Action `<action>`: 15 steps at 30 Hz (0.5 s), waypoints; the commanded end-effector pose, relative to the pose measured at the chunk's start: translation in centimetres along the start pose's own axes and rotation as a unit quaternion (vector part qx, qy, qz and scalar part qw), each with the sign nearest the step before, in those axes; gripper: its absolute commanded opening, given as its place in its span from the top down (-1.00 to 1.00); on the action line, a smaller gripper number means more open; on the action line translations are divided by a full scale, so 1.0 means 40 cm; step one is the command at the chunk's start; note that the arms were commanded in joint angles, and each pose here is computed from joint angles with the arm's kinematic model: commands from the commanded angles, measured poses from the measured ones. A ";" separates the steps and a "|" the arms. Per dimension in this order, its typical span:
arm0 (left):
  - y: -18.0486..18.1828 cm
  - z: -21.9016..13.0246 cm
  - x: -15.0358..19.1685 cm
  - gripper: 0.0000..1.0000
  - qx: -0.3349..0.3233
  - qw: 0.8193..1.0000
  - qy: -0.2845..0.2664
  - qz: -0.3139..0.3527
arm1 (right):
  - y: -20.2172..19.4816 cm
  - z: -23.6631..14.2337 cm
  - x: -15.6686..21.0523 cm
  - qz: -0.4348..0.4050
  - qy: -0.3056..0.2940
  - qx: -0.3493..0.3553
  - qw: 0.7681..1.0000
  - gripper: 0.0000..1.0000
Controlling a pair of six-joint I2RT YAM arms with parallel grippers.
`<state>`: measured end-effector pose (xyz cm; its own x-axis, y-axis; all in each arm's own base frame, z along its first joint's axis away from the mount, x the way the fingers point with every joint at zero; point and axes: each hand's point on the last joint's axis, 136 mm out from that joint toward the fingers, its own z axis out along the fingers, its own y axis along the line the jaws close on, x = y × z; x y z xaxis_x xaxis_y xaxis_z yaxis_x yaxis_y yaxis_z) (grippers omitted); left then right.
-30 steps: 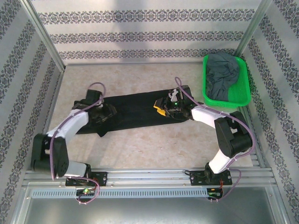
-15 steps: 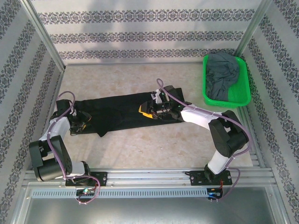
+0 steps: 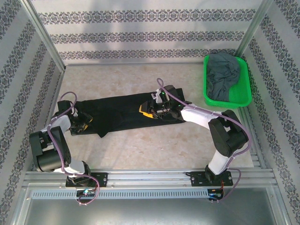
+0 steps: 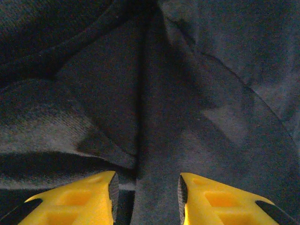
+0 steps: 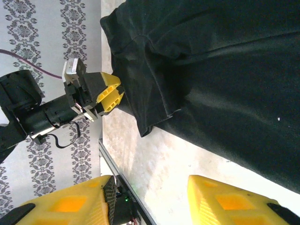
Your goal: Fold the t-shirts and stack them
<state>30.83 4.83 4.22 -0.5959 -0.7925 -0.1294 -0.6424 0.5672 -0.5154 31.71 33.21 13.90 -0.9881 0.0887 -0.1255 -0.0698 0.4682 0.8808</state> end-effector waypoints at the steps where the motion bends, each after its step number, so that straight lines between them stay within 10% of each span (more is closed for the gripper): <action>1: -0.041 -0.040 -0.005 0.21 0.006 1.000 -0.010 0.014 | 0.012 0.010 -0.009 -0.011 0.005 -0.006 1.000 0.09; 15: -0.013 0.037 -0.032 0.27 -0.010 1.000 -0.002 0.017 | 0.017 0.011 -0.010 -0.009 0.006 -0.008 1.000 0.09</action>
<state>31.39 5.14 3.27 -0.6046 -0.7872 -0.1216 -0.6618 0.5813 -0.4733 32.13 33.48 13.73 -0.9887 0.0883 -0.1211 -0.0658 0.4703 0.8801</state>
